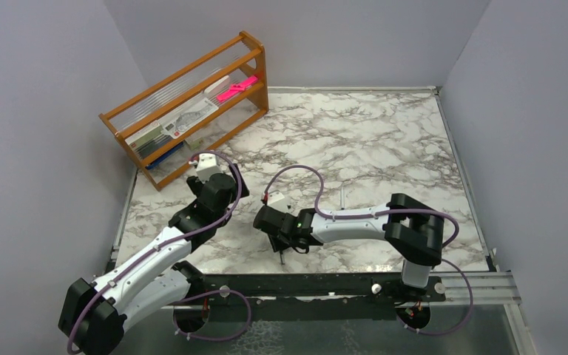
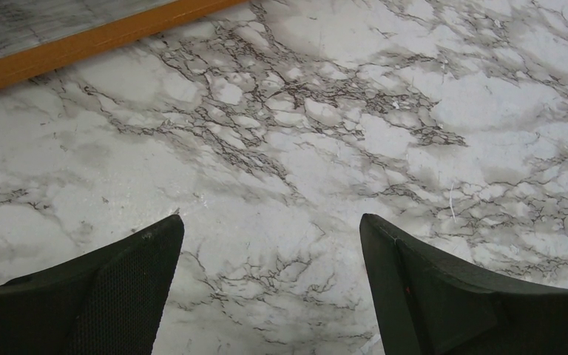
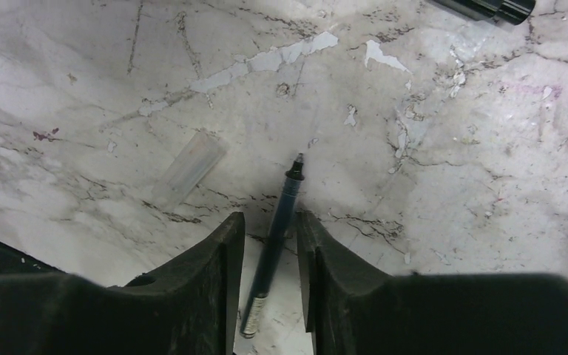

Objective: Insert the pens into the pen caps

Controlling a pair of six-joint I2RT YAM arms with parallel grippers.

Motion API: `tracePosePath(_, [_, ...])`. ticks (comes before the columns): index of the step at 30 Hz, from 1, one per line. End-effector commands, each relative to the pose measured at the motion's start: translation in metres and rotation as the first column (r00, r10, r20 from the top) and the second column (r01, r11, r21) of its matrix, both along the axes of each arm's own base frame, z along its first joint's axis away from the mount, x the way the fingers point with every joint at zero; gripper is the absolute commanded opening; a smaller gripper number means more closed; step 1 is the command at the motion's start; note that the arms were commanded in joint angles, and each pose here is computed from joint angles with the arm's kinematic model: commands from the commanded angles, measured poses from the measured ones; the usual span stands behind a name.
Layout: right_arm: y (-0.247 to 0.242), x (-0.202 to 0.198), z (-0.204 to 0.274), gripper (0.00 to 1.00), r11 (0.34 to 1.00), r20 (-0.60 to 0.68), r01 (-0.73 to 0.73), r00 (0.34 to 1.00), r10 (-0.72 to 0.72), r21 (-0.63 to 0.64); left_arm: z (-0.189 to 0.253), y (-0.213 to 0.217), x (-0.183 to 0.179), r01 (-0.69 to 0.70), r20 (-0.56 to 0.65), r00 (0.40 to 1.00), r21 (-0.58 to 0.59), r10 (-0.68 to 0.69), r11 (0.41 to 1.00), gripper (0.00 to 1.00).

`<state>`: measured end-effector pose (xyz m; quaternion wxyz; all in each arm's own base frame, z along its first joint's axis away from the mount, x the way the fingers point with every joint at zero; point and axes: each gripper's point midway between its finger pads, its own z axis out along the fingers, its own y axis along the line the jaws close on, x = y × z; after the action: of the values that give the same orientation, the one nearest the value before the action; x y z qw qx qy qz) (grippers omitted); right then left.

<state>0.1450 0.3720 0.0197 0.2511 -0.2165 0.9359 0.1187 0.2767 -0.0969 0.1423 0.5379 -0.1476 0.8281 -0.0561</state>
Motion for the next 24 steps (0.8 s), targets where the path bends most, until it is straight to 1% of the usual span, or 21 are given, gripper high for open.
tracePosePath(1, [-0.012,-0.002,-0.017,0.26,0.997,0.000,0.032,0.999,-0.032,-0.064,0.007,-0.005,0.001,0.039,0.022,0.999,-0.007,-0.039,0.999,0.91])
tracePosePath(5, [-0.011,-0.002,-0.016,0.09,0.998,0.002,0.033,0.999,-0.033,-0.046,0.012,-0.014,0.001,0.086,0.030,0.996,-0.034,-0.085,0.996,0.90])
tracePosePath(7, [-0.010,0.001,-0.009,0.03,0.999,0.022,0.041,0.999,-0.041,-0.027,0.015,-0.019,0.000,0.108,0.038,0.994,-0.049,-0.106,0.993,0.90])
tracePosePath(8, [-0.009,0.003,-0.003,0.01,0.999,0.034,0.048,0.998,-0.047,-0.010,0.018,-0.023,0.000,0.128,0.049,0.991,-0.063,-0.125,0.990,0.90])
tracePosePath(10, [-0.009,0.009,0.016,0.01,0.997,0.081,0.058,0.995,-0.061,0.044,0.026,-0.036,-0.001,0.204,0.077,0.977,-0.092,-0.197,0.975,0.90])
tracePosePath(13, [-0.007,0.023,0.052,0.01,0.985,0.161,0.064,0.983,-0.089,0.157,0.038,-0.058,-0.006,0.314,0.118,0.947,-0.148,-0.299,0.938,0.89])
tracePosePath(14, [-0.010,0.030,0.060,0.01,0.982,0.177,0.072,0.979,-0.103,0.173,0.039,-0.062,-0.007,0.334,0.122,0.940,-0.159,-0.317,0.929,0.89])
tracePosePath(17, [-0.029,0.053,0.066,0.01,0.984,0.202,0.117,0.969,-0.142,0.133,0.040,-0.068,-0.007,0.354,0.110,0.934,-0.167,-0.339,0.920,0.88])
tracePosePath(18, [-0.038,0.066,0.065,0.01,0.983,0.209,0.146,0.964,-0.167,0.112,0.038,-0.067,-0.006,0.349,0.098,0.936,-0.160,-0.337,0.923,0.88])
tracePosePath(20, [-0.047,0.079,0.062,0.01,0.985,0.231,0.155,0.958,-0.170,0.081,0.034,-0.065,-0.006,0.335,0.074,0.942,-0.148,-0.328,0.930,0.88])
tracePosePath(24, [-0.053,0.087,0.046,0.01,0.986,0.224,0.163,0.961,-0.163,0.015,0.025,-0.059,-0.007,0.304,0.038,0.953,-0.141,-0.302,0.942,0.88])
